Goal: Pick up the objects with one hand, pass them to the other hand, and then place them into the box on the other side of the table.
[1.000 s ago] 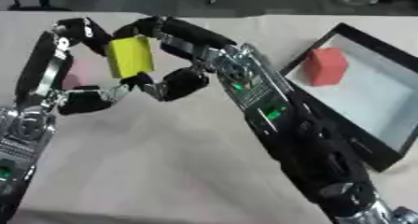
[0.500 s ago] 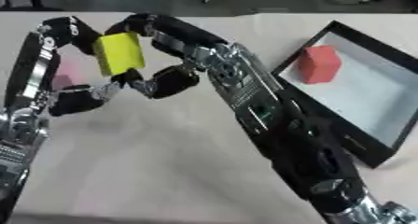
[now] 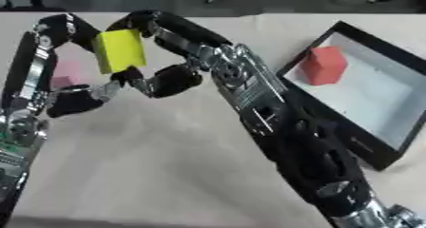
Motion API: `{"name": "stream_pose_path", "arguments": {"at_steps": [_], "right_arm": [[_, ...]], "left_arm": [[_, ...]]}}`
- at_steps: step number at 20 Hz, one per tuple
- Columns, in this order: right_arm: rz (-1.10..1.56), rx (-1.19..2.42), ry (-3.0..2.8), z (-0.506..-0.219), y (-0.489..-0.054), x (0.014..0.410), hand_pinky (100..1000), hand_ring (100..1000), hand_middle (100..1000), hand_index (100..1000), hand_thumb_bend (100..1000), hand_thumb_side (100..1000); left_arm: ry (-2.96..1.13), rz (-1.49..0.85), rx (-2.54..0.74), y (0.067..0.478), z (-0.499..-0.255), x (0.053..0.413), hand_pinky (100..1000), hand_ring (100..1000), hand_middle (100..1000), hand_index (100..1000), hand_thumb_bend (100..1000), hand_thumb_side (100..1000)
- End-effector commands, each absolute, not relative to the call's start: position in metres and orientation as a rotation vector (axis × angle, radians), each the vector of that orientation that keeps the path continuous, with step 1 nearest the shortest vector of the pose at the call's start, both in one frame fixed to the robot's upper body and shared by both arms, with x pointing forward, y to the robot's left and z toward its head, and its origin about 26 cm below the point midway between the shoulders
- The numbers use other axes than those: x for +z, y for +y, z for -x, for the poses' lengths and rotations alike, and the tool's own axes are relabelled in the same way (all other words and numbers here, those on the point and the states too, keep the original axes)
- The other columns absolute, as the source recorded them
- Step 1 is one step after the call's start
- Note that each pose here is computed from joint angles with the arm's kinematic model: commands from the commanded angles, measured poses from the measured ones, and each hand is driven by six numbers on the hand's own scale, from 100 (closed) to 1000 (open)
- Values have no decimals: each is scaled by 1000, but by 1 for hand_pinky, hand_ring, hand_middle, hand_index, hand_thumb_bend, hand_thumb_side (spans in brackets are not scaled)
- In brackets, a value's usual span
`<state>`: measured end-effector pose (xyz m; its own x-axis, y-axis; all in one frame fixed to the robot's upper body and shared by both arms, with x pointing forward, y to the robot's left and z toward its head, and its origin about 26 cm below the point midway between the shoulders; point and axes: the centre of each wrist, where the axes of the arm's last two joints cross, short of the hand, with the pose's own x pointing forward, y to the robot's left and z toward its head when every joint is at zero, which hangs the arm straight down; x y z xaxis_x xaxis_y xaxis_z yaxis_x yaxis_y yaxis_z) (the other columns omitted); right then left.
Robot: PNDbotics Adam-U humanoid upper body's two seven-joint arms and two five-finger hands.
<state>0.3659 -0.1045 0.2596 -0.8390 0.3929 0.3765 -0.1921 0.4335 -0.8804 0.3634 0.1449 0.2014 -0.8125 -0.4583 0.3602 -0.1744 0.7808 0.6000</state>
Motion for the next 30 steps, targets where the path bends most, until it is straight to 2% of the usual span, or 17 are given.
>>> {"name": "stream_pose_path", "arguments": {"at_steps": [1,5,7,10,18,30], "right_arm": [[179,1377,-2137,-369,-109,264,862,837,427,543,100,100],[162,1371,-2133,-368,-111,266,860,831,415,532,100,100],[157,1363,-2133,-367,-113,268,861,832,414,532,100,100],[149,1344,-2131,-367,-116,270,862,833,412,531,100,100],[136,1287,-2134,-365,-123,275,862,835,413,532,100,100],[128,1171,-2148,-359,-146,286,870,843,420,539,100,100]], "left_arm": [[-2580,-423,-768,133,-350,222,615,539,593,699,468,100],[-2555,-477,-802,138,-352,221,693,665,712,797,721,100],[-2535,-522,-821,141,-353,220,718,703,743,825,813,100],[-2507,-594,-834,148,-355,219,730,717,752,837,875,100],[-2432,-703,-822,169,-361,214,740,727,760,852,931,100],[-2287,-859,-670,212,-370,203,732,721,754,865,923,100]]}}
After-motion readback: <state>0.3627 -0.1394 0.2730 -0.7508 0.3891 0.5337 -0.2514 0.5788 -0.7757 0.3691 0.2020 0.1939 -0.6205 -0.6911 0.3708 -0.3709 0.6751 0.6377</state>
